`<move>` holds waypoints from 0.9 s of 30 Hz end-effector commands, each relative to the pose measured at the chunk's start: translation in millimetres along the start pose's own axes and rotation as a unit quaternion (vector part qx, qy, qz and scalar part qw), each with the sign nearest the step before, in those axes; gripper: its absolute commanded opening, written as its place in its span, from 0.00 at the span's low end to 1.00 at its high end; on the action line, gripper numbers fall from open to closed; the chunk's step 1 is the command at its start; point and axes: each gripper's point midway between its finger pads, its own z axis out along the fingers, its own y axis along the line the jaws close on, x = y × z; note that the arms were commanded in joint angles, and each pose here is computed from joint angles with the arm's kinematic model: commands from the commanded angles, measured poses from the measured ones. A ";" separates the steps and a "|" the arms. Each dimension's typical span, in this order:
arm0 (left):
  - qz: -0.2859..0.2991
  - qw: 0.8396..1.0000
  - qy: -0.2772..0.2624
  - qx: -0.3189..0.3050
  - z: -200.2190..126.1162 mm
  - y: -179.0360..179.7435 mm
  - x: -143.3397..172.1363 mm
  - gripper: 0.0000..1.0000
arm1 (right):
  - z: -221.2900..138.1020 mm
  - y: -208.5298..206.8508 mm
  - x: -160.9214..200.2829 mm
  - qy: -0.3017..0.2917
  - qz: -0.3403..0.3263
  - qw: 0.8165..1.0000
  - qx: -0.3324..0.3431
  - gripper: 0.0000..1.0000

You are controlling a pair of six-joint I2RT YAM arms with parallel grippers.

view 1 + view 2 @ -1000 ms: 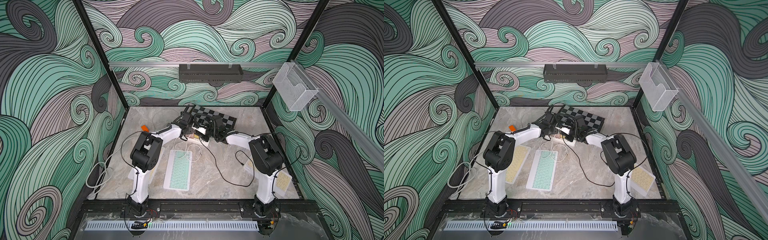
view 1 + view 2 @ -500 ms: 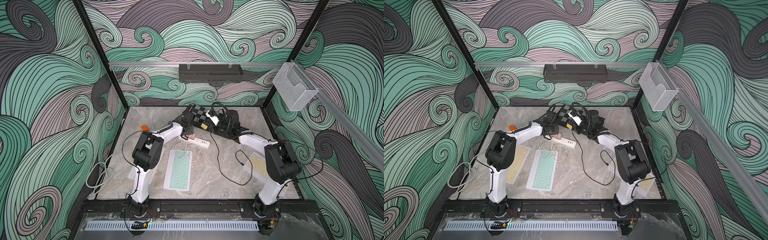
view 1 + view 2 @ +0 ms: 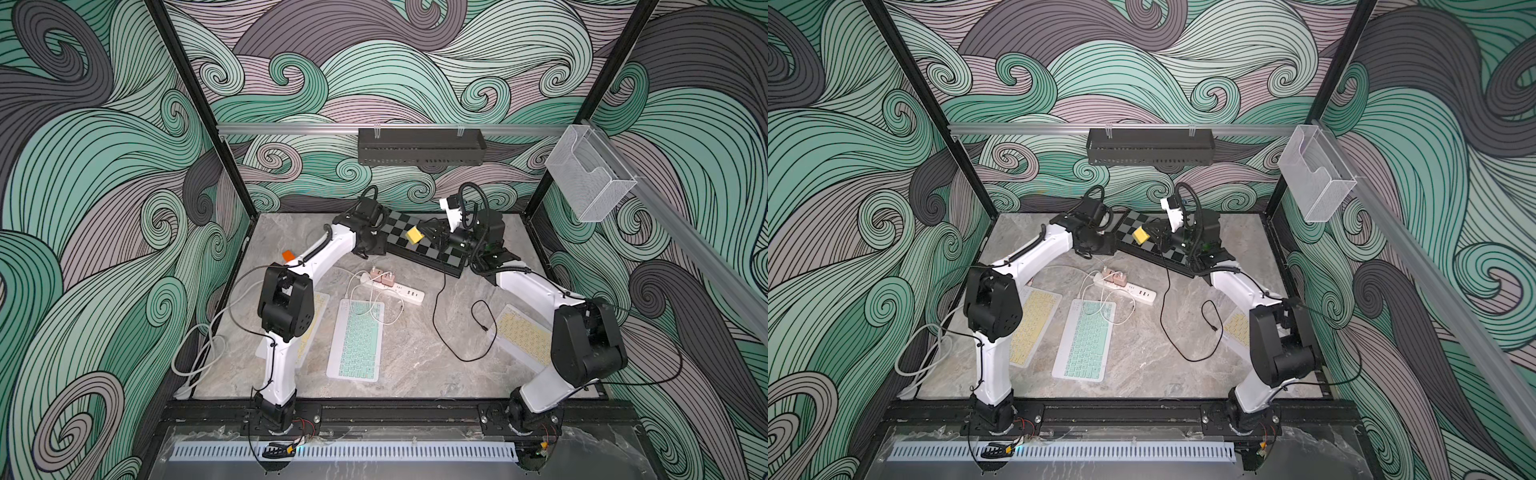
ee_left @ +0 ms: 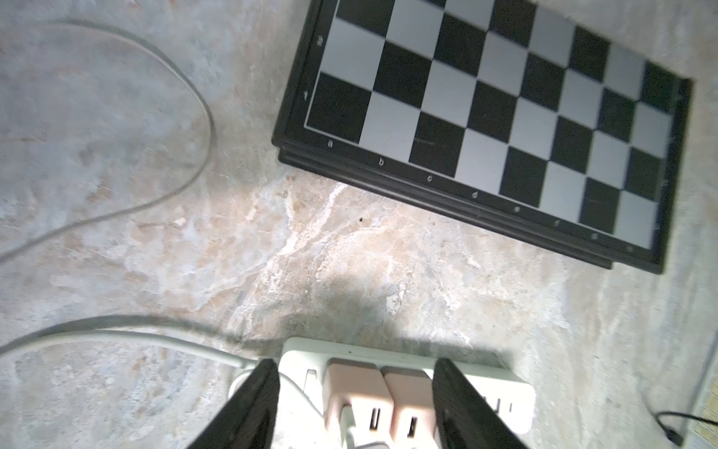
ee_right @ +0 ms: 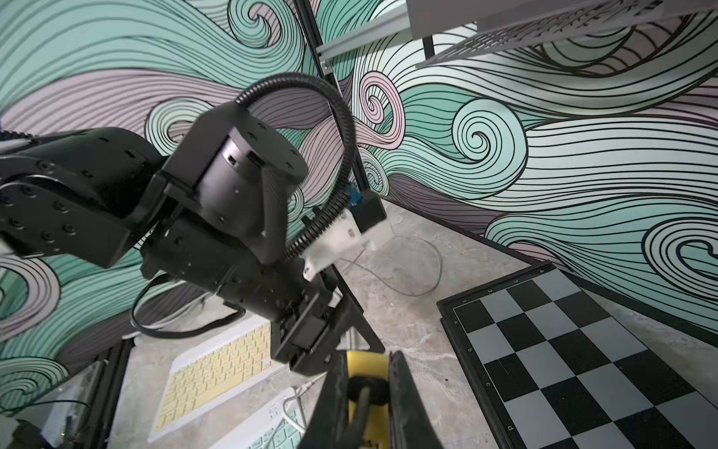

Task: Unplug the wireless keyboard
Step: Remove the plug from the socket.

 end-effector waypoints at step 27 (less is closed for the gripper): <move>0.097 0.835 -0.088 0.534 -152.5 -139.3 -17.0 0.46 | -6.3 73.8 -46.5 -0.026 0.130 0.975 -0.180 0.00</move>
